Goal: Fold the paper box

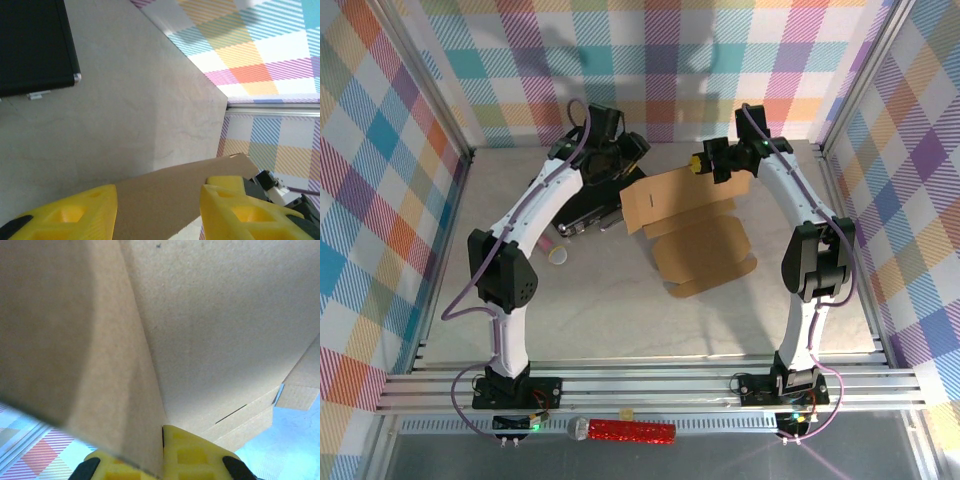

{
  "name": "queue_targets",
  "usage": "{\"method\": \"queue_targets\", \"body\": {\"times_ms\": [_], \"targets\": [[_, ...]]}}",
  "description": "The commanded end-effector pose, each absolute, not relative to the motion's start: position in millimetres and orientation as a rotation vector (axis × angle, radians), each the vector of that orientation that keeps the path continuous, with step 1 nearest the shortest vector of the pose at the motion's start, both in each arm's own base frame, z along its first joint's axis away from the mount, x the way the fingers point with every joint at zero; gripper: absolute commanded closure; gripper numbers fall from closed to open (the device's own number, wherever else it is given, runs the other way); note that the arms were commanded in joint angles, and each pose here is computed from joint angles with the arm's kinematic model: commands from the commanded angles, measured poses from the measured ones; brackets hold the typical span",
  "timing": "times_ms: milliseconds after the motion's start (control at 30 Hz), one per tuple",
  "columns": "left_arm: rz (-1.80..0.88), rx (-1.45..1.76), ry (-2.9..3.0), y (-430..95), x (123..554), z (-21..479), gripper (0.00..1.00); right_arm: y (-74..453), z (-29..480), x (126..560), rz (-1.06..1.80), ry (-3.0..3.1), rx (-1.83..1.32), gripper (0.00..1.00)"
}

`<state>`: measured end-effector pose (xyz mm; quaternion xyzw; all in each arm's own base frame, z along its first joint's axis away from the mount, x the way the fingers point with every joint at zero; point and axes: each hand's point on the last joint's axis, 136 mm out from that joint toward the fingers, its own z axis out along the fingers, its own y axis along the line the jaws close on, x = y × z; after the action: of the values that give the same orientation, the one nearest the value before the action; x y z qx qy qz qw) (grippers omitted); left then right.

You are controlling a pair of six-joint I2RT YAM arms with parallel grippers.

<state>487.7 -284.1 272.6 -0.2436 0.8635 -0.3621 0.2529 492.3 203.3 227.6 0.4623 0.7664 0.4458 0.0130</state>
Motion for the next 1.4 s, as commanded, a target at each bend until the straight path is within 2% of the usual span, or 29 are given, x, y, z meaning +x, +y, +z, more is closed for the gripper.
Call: {"method": "queue_targets", "body": {"times_ms": [0, 300, 433, 467, 533, 633, 733, 800, 900, 1000, 1367], "targets": [[-1.046, -0.692, 2.342, -293, 475, 282, 0.52, 204, 215, 485, 1.345, 2.417, 1.545, 1.00], [-1.067, -0.733, 2.350, -300, 466, 277, 0.50, 200, 206, 471, 1.275, 2.438, 1.699, 1.00], [-0.987, -0.816, 2.272, -277, 451, 296, 0.43, 197, 204, 472, 1.279, 2.410, 1.757, 1.00], [-0.998, -0.885, 2.243, -271, 445, 298, 0.44, 197, 205, 474, 1.285, 2.407, 1.754, 1.00], [-1.043, -1.075, 2.179, -264, 432, 293, 0.54, 199, 206, 477, 1.307, 2.400, 1.752, 1.00], [-1.169, -1.292, 2.039, -267, 425, 290, 0.56, 200, 206, 481, 1.329, 2.373, 1.766, 1.00], [-1.293, -1.455, 1.889, -276, 431, 289, 0.56, 200, 205, 482, 1.340, 2.350, 1.779, 1.00], [-1.351, -1.535, 1.802, -281, 438, 290, 0.53, 198, 205, 484, 1.337, 2.337, 1.776, 1.00], [-1.365, -1.656, 1.720, -287, 442, 283, 0.48, 200, 202, 485, 1.361, 2.316, 1.775, 1.00], [-1.367, -1.759, 1.669, -291, 446, 267, 0.48, 200, 201, 486, 1.393, 2.277, 1.778, 1.00], [-1.302, -1.851, 1.626, -293, 457, 231, 0.49, 195, 202, 478, 1.386, 2.201, 1.908, 1.00]]}}
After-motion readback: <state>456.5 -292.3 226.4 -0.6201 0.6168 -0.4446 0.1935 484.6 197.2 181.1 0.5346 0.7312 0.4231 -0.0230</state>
